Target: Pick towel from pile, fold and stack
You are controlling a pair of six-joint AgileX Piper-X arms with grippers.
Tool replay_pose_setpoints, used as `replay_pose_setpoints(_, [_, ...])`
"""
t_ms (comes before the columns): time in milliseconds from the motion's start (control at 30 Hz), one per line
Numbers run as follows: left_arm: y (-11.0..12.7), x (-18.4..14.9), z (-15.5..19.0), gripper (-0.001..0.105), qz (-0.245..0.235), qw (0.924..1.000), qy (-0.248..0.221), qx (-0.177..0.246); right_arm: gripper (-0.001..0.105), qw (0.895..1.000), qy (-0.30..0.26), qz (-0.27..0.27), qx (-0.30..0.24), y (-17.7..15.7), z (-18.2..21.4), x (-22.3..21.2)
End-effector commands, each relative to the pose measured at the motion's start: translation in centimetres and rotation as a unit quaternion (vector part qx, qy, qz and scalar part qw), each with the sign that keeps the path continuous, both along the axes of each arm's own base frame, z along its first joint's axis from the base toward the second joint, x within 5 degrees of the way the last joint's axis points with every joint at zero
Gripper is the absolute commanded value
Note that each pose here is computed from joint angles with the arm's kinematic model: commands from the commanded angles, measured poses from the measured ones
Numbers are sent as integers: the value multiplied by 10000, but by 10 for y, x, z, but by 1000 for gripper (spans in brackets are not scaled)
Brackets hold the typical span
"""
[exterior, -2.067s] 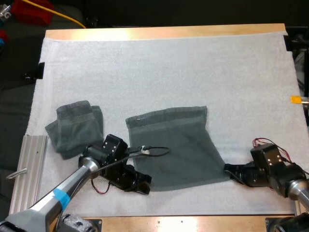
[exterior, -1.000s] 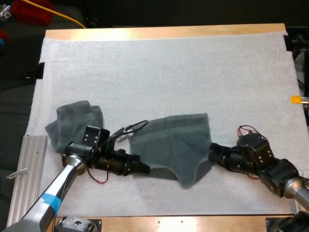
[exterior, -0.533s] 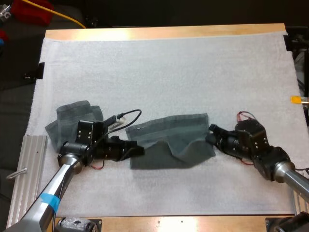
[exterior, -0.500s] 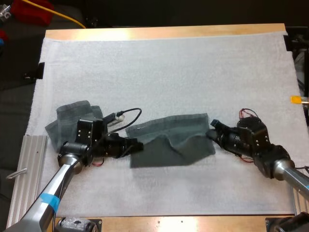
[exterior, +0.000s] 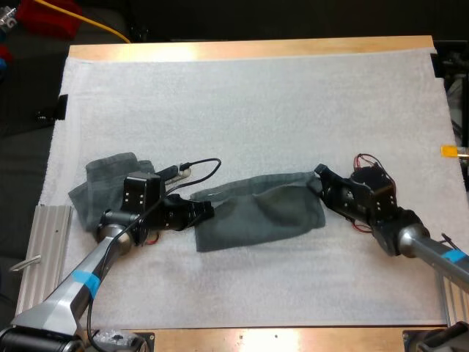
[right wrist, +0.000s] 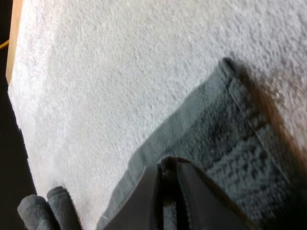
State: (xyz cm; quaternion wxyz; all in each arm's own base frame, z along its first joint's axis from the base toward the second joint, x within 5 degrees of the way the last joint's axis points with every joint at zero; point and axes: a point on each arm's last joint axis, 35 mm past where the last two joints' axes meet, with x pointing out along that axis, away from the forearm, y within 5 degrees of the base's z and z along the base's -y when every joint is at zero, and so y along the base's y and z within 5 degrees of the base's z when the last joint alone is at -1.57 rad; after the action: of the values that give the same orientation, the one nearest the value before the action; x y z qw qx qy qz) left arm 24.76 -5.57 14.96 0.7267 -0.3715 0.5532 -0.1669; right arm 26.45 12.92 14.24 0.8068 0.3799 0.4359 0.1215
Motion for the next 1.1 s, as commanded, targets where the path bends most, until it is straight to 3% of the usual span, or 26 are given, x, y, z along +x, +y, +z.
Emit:
replay_pose_setpoints(0, [1,4,3,0,92,9998,-163,77,2,10000,-59,-34,-11,0,1,4])
replay_pose_setpoints(233, [6,8,4,0,299,9985,-376,251,2,9992,-127,-304,-218,0,-4,10])
replay_pose_setpoints(433, [30,12,4,0,683,9971,-327,117,2,9977,-330,-516,-301,0,-2,13])
replay_pose_setpoints(667, [22,12,-24,0,318,9988,250,-289,2,9969,-332,-605,-379,-1,-3,13])
replay_pose_setpoints(867, [21,15,-22,2,228,9987,79,-439,2,9969,-287,-611,-411,-1,-4,13])
replay_pose_setpoints(900, [21,16,-21,8,201,9986,52,-482,2,9969,-286,-611,-411,-1,-4,13])
replay_pose_setpoints(967, [21,16,-20,32,158,9984,16,-551,7,9969,-286,-611,-411,-1,-4,13])
replay_pose_setpoints(1033, [20,17,-19,59,132,9982,3,-591,18,9969,-286,-611,-411,-1,-4,13])
replay_pose_setpoints(1067, [20,17,-19,76,127,9981,0,-599,33,9969,-286,-611,-411,-1,-4,13])
